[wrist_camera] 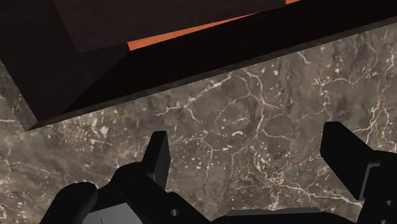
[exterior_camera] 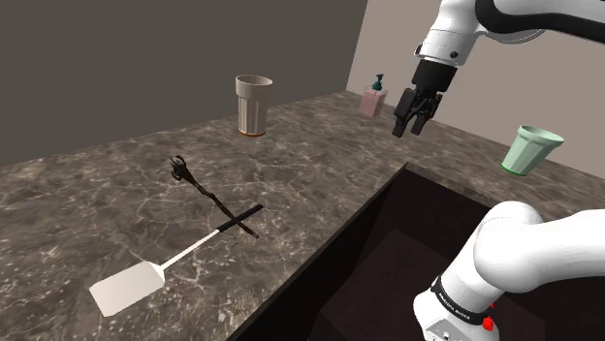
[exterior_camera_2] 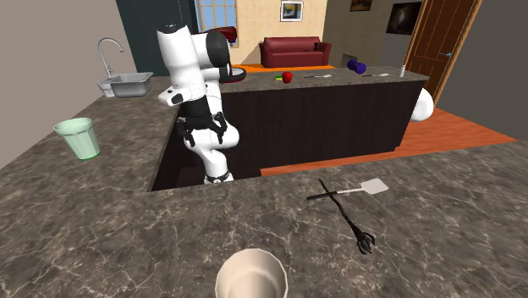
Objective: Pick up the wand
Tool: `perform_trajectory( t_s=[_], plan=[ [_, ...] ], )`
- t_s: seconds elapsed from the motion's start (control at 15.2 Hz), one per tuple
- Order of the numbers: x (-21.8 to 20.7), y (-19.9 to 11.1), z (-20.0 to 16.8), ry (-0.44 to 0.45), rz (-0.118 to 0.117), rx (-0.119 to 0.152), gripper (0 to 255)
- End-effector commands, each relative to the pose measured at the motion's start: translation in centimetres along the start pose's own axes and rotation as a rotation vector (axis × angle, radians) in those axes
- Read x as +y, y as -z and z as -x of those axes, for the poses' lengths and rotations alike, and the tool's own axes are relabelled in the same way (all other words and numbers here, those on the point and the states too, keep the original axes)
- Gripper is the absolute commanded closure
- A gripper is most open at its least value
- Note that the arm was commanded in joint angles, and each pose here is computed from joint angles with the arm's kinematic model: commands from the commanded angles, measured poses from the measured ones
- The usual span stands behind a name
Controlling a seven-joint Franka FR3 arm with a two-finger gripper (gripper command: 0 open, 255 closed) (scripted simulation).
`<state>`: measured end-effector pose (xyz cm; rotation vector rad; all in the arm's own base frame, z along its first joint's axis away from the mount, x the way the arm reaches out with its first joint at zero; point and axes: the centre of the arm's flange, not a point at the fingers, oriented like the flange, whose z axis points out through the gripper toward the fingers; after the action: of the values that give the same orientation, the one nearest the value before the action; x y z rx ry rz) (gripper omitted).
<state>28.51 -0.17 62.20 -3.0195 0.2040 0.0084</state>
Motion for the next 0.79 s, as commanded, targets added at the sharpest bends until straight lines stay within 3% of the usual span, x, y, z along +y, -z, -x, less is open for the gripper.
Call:
perform_trajectory(
  t_s=[0.0, 0.73],
  plan=[
    [0.0, 0.0, 0.0, 0.000, 0.000, 0.000, 0],
    [-13.3, -3.9, -5.8, 0.064, 0.033, -0.007, 0]
  ],
)
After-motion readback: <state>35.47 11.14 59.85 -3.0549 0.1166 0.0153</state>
